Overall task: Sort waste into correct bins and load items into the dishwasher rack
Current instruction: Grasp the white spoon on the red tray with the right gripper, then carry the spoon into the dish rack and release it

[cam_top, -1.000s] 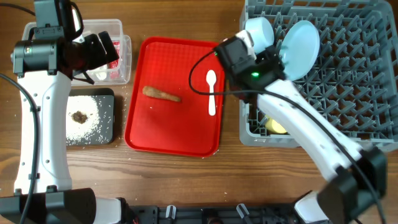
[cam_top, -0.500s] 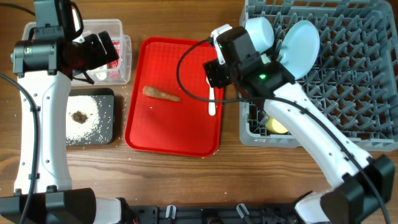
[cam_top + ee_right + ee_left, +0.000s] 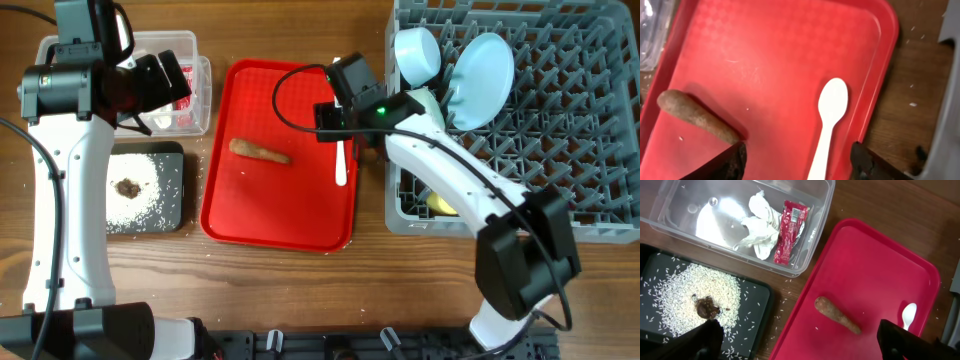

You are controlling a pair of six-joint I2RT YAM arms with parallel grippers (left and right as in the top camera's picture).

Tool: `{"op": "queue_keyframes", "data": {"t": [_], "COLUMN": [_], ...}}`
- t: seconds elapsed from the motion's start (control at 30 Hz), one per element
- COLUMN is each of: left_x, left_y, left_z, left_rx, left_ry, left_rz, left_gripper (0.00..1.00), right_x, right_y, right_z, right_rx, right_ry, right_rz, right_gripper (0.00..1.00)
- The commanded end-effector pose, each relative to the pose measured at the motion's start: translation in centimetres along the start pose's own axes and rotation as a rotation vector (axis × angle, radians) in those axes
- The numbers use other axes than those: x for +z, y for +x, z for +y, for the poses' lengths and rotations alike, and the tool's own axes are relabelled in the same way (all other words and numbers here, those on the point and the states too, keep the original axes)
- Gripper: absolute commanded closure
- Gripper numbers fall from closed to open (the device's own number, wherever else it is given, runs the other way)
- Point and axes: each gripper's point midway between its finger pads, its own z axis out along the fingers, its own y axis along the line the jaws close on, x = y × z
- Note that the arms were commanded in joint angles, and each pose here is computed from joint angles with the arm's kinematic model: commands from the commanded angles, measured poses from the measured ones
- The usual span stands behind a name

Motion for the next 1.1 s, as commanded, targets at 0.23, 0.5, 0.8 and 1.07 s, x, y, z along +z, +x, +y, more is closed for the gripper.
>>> {"op": "queue_keyframes", "data": {"t": [0.23, 0.5, 0.8, 1.07], "left_x": [0.3, 0.2, 0.2, 0.3], "left_y": [-0.1, -0.1, -0.1, -0.1], "left_z": [0.2, 0.2, 0.2, 0.2], "left_rx": [-0.008, -0.008, -0.008, -0.008], "left_ry": [-0.008, -0.007, -0.007, -0.008], "left_rz": [0.001, 0.001, 0.001, 0.001], "left_gripper": [0.00, 0.00, 0.00, 0.00], "right_x": [2.9, 7.0, 10.6, 10.2], "right_y": [1.3, 3.6, 6.0, 6.2], "right_z": [-0.1, -1.4, -2.5, -1.7], "right_rx": [0.093, 0.091, 0.117, 0.165], "right_ry": [0.004, 0.064, 0.108, 0.071], "right_rz": [0.054, 0.121, 0.176, 0.201], "right_gripper": [0.41, 0.49, 0.74, 0.96]}}
